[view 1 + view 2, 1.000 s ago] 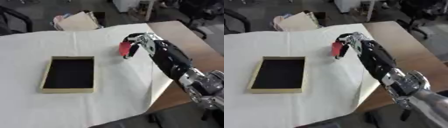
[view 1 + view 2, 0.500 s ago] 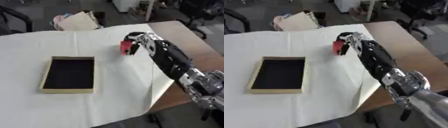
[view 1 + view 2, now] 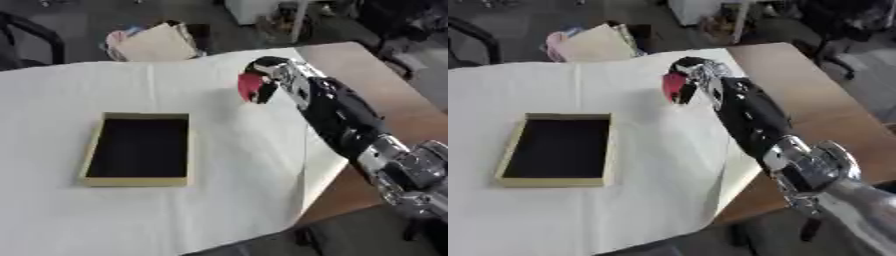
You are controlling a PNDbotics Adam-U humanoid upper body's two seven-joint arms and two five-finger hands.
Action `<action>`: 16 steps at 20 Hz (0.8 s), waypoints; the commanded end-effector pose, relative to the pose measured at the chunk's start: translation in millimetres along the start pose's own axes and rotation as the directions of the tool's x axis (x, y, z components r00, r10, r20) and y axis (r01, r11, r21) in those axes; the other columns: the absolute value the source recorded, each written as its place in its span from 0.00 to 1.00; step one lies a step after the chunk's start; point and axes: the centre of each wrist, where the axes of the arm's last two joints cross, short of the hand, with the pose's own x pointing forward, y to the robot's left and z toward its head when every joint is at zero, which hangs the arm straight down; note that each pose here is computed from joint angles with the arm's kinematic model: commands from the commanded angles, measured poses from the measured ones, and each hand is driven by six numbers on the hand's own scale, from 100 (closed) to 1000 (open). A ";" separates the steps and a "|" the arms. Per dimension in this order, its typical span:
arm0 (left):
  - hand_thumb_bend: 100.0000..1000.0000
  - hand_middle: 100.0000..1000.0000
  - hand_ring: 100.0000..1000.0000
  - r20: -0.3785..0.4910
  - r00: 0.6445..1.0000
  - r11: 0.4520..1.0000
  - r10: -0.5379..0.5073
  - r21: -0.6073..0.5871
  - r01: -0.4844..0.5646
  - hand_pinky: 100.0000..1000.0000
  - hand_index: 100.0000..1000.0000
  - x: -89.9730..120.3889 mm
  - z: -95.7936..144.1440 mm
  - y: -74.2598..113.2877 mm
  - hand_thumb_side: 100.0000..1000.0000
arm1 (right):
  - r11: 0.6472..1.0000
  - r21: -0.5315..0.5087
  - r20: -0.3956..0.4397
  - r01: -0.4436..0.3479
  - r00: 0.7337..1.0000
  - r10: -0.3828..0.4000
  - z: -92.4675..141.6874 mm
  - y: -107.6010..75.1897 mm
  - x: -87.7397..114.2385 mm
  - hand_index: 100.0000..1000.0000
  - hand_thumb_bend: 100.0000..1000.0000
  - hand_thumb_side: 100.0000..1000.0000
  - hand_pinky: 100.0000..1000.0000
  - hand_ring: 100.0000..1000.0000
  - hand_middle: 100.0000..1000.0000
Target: Pick up objects on the table and place them in the box.
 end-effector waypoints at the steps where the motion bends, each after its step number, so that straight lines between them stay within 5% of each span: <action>1: 0.16 0.55 0.48 0.029 1.000 1.000 -0.009 -0.006 0.009 0.78 0.79 5.8 -5.4 0.1 0.40 | 0.997 -0.076 0.091 -0.016 0.996 0.022 4.2 -29.9 21.3 0.66 0.00 0.01 0.76 0.83 0.80; 9: 0.16 0.55 0.48 0.028 1.000 1.000 -0.001 -0.016 0.001 0.78 0.79 5.8 -5.4 -2.0 0.40 | 0.991 -0.089 0.327 -0.099 0.937 0.123 7.1 -48.6 98.8 0.66 0.00 0.02 0.77 0.83 0.80; 16: 0.16 0.55 0.48 0.027 1.000 1.000 0.010 -0.020 -0.010 0.78 0.79 5.6 -5.4 -3.9 0.40 | 0.990 -0.024 0.473 -0.136 0.871 0.131 2.4 -24.5 156.0 0.67 0.00 0.03 0.75 0.83 0.80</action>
